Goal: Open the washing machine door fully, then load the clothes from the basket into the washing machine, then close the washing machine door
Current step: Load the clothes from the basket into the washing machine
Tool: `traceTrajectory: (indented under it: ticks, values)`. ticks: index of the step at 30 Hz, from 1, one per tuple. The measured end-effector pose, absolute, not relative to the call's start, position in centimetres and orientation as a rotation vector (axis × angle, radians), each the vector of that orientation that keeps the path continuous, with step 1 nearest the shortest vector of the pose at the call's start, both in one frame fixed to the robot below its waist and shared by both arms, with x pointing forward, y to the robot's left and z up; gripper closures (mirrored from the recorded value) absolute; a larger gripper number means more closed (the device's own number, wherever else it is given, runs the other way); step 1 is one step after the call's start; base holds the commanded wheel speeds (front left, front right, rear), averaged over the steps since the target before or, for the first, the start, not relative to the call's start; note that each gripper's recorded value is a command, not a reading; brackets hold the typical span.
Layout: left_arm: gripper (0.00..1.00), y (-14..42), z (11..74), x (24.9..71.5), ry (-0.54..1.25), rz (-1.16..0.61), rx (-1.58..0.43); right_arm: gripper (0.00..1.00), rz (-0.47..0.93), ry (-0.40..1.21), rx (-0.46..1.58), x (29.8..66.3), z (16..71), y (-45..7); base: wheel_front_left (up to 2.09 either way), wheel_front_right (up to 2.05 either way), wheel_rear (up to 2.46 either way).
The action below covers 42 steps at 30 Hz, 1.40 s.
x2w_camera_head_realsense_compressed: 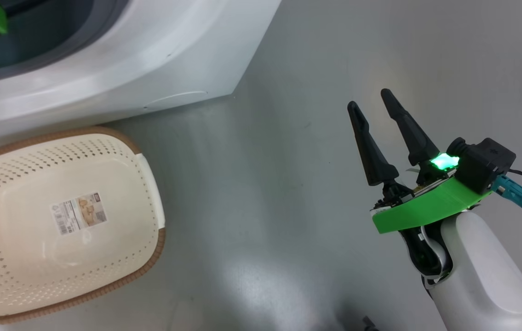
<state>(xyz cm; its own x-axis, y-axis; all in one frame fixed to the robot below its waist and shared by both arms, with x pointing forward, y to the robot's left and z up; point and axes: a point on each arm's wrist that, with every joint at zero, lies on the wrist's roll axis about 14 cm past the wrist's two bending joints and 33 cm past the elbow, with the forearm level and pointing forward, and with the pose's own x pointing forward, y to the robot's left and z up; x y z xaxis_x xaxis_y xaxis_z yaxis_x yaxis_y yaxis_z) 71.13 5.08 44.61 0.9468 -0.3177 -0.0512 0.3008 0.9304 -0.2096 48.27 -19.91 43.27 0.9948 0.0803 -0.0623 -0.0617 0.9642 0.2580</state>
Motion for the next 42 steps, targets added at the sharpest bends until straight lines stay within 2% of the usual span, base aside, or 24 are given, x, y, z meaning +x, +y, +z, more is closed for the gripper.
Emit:
traceTrajectory:
  ticks: [18, 42]
  values:
    - [0.0, 7.0, 46.2, 65.3, 0.058, -0.309, -0.199, 0.0, 0.13, -0.009, 0.255, 48.3, 47.0, -18.7, 0.0, 0.0, 0.0]
    - [0.0, 10.9, 49.6, 53.7, 0.005, -0.256, -0.181, 0.0, 0.201, -0.072, 0.257, 44.3, 51.3, -16.9, 0.0, 0.0, 0.0]
